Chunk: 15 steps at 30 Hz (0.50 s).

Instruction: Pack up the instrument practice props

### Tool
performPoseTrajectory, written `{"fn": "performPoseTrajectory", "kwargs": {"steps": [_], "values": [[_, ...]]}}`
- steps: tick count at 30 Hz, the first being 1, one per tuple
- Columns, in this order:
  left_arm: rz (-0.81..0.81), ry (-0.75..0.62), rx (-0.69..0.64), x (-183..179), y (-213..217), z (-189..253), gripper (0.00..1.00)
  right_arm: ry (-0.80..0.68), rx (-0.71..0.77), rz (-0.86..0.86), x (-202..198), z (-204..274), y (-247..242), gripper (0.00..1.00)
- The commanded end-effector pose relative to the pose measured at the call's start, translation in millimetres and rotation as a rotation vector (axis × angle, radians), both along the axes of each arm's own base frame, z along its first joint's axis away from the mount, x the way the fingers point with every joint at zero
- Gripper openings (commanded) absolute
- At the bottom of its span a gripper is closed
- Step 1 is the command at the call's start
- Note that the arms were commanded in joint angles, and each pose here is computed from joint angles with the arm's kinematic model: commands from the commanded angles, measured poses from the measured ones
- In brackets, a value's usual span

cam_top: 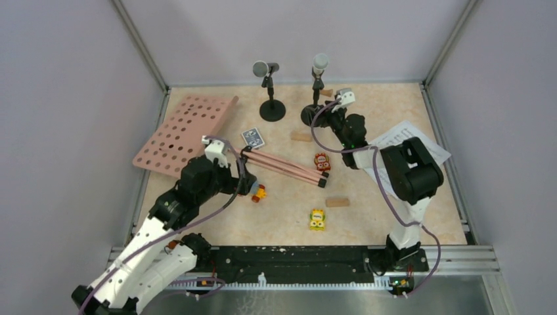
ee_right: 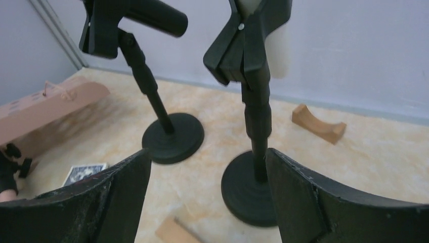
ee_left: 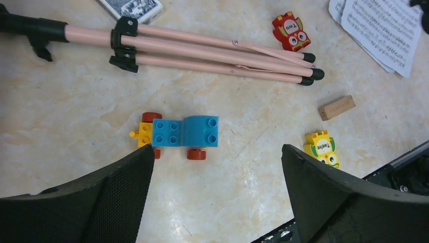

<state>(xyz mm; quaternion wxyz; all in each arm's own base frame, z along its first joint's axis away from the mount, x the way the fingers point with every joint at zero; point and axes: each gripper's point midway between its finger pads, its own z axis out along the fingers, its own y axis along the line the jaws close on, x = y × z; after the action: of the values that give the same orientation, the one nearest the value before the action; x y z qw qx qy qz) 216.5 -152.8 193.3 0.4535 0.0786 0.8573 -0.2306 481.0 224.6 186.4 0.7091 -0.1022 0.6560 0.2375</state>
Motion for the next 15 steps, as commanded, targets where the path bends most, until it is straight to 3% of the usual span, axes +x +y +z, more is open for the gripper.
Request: {"fn": "performPoseTrajectory", "kwargs": {"steps": [1,6,15], "values": [[0.015,-0.132,-0.011,-11.6,16.9,25.3,0.99,-0.110,0.040,-0.008,34.8,24.1,11.9,0.82],[-0.008,-0.238,-0.058,-15.7,17.0,38.0,0.99,-0.071,0.006,-0.055,65.9,-3.4,13.9,0.80],[-0.016,-0.200,-0.033,-11.7,13.4,29.9,0.99,-0.065,-0.017,-0.119,91.5,-33.0,11.6,0.68]]}}
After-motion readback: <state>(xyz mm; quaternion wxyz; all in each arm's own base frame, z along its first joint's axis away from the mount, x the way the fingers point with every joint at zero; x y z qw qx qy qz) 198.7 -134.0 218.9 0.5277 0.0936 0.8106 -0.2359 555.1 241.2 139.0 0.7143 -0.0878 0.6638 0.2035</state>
